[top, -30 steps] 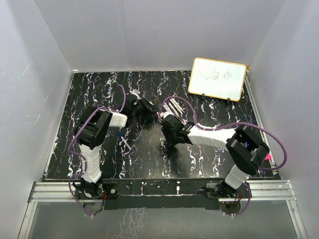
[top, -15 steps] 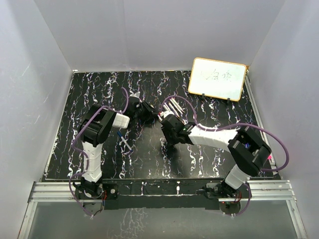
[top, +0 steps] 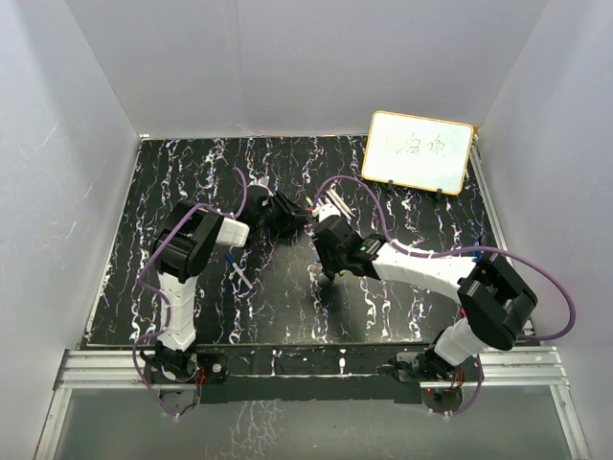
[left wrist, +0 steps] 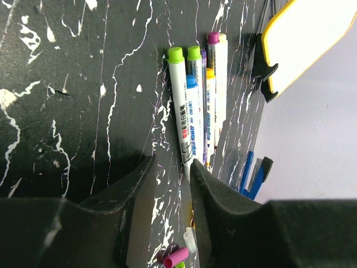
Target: Open the pen caps
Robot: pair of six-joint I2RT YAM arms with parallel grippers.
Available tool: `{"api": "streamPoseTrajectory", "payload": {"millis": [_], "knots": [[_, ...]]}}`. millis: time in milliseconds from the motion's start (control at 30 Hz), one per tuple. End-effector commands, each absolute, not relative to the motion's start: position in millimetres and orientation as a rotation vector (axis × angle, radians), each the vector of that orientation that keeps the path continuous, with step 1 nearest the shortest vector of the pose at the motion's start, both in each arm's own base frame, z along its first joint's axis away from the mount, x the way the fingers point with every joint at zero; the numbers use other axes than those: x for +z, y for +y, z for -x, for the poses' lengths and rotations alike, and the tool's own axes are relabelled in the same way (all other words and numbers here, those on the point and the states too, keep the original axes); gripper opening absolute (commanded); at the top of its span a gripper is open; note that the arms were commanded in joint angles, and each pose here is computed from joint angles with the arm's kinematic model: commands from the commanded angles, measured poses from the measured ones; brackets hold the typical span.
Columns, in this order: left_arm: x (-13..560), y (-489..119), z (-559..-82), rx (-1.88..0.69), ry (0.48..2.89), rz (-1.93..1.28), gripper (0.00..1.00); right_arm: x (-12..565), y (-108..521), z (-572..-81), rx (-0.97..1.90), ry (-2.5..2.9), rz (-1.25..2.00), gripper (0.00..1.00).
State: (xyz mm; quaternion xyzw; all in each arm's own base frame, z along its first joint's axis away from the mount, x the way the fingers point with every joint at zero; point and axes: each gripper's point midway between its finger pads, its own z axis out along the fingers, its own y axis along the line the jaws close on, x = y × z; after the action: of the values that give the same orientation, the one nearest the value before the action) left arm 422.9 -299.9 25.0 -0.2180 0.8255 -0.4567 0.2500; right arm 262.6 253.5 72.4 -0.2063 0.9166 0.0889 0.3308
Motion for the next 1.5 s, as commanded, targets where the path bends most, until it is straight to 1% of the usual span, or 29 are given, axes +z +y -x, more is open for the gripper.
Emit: {"api": "streamPoseTrajectory", "payload": {"millis": [0,233,300,333,400,433,500,533,567,667,767,867,967,1267,1467], "knots": [[51.3,-303.4,-426.3,-1.259,2.202,0.553,0.30,107.7,264.3,-283.2,0.272,2.283,0.477,0.29],[105.1,-285.4,-423.7,-1.202,2.120,0.498,0.31,116.4,272.9,-289.9,0.295,2.245,0.497,0.30],[132.8,-268.1,-422.9,-1.160,2.063,0.491,0.34,115.3,281.2,-291.7,0.319,2.245,0.527,0.38],[144.3,-256.0,-423.2,-1.124,2.034,0.502,0.37,115.2,287.0,-293.2,0.337,2.240,0.543,0.42],[156.5,-230.7,-418.1,-1.055,2.002,0.521,0.48,117.8,301.6,-295.7,0.390,2.230,0.580,0.48],[161.8,-216.0,-416.0,-1.007,1.986,0.543,0.59,117.9,309.8,-296.3,0.422,2.224,0.601,0.51],[166.1,-186.0,-406.9,-0.912,1.968,0.596,0.88,118.5,326.6,-296.8,0.481,2.208,0.645,0.55],[169.3,-173.0,-402.1,-0.884,1.953,0.612,0.97,115.3,335.9,-296.6,0.498,2.211,0.674,0.56],[169.2,-159.5,-398.1,-0.857,1.943,0.635,0.99,114.5,345.4,-295.6,0.512,2.207,0.702,0.57],[176.9,-129.1,-383.0,-0.786,1.923,0.688,0.99,103.7,374.2,-289.6,0.526,2.212,0.794,0.58],[177.5,-101.9,-365.9,-0.661,1.917,0.745,0.99,95.1,402.2,-281.2,0.514,2.205,0.868,0.58],[179.2,-68.7,-347.3,-0.511,1.868,0.838,0.99,91.4,428.0,-270.2,0.547,2.183,0.911,0.58],[184.4,-44.5,-328.7,-0.426,1.805,0.899,0.99,86.4,447.9,-261.9,0.566,2.173,0.942,0.58],[184.0,-18.8,-297.8,-0.340,1.742,0.987,0.99,69.7,481.2,-247.6,0.610,2.174,1.010,0.57],[185.8,-11.3,-289.9,-0.318,1.717,1.003,0.99,58.8,489.4,-241.8,0.601,2.182,1.042,0.54]]}}
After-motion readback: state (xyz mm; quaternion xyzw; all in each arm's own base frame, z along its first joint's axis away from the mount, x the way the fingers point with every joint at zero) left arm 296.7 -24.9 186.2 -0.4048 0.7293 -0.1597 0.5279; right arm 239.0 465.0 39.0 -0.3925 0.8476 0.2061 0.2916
